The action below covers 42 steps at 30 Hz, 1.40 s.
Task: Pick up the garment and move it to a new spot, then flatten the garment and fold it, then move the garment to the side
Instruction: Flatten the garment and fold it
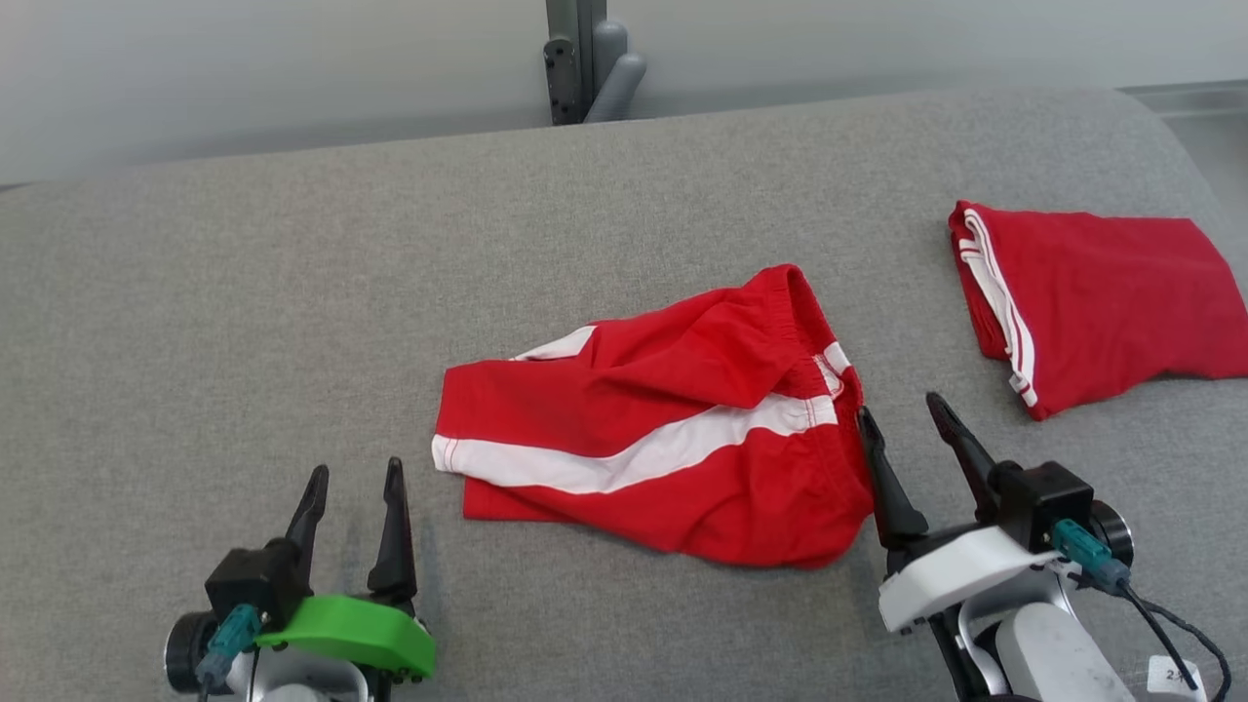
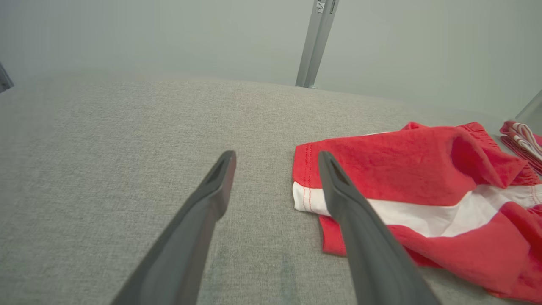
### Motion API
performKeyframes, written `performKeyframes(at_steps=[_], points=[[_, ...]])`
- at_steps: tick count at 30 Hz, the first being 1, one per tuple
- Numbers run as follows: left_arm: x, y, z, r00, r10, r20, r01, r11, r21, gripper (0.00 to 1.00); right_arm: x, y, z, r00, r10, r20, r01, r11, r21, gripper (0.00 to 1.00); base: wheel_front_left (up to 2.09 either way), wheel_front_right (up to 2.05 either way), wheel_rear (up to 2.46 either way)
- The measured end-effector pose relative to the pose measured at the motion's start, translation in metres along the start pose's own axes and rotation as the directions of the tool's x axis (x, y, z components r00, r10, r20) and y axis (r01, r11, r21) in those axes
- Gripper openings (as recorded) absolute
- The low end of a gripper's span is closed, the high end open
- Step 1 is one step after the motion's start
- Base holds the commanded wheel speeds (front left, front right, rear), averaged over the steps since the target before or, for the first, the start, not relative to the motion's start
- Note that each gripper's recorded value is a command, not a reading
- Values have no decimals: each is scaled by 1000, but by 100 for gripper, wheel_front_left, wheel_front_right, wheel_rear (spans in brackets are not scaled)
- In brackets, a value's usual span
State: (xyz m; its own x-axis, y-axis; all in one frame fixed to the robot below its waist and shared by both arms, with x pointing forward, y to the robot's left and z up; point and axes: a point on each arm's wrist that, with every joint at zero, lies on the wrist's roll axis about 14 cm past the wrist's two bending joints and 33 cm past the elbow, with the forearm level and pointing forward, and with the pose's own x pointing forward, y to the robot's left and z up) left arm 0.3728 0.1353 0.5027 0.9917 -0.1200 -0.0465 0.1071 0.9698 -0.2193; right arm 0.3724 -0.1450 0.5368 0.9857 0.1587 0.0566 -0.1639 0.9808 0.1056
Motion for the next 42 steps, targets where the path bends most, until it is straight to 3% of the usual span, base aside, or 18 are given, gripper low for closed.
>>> performKeyframes(at_steps=[10, 12, 13, 14, 22, 27, 30, 32, 34, 42], points=[[37, -9, -31, 995, -51, -86, 48, 998, -43, 100, 38, 6, -43, 992, 37, -117, -32, 998, 49, 98, 0, 0, 0], [40, -8, -38, 993, -51, -103, 46, 998, -49, 100, 40, 7, -56, 987, 39, -153, -29, 997, 68, 87, 0, 0, 0], [40, -7, -40, 993, -50, -110, 44, 998, -52, 100, 40, 7, -62, 985, 40, -169, -29, 997, 70, 74, 0, 0, 0], [40, -6, -43, 992, -48, -117, 42, 998, -53, 100, 39, 6, -66, 983, 38, -181, -24, 997, 80, 72, 0, 0, 0], [39, -1, -45, 992, -35, -123, 28, 998, -54, 100, 38, 9, -76, 977, 40, -208, -15, 993, 119, 76, 0, 0, 0], [38, -1, -47, 991, -36, -128, 29, 998, -54, 100, 43, 12, -78, 976, 51, -211, -23, 991, 132, 70, 0, 0, 0], [38, 1, -49, 991, -32, -133, 25, 998, -54, 100, 45, 14, -82, 973, 58, -223, -27, 990, 137, 61, 0, 0, 0], [37, 2, -49, 990, -28, -135, 21, 998, -55, 100, 49, 15, -81, 974, 61, -218, -32, 990, 136, 40, 0, 0, 0], [37, 3, -50, 990, -27, -137, 19, 998, -56, 100, 51, 17, -80, 975, 66, -214, -36, 989, 142, 0, 0, 0, 0], [37, -4, -54, 987, -53, -149, 39, 994, -98, 100, 50, 13, -71, 981, 58, -185, -32, 990, 139, 0, 0, 0, 0]])
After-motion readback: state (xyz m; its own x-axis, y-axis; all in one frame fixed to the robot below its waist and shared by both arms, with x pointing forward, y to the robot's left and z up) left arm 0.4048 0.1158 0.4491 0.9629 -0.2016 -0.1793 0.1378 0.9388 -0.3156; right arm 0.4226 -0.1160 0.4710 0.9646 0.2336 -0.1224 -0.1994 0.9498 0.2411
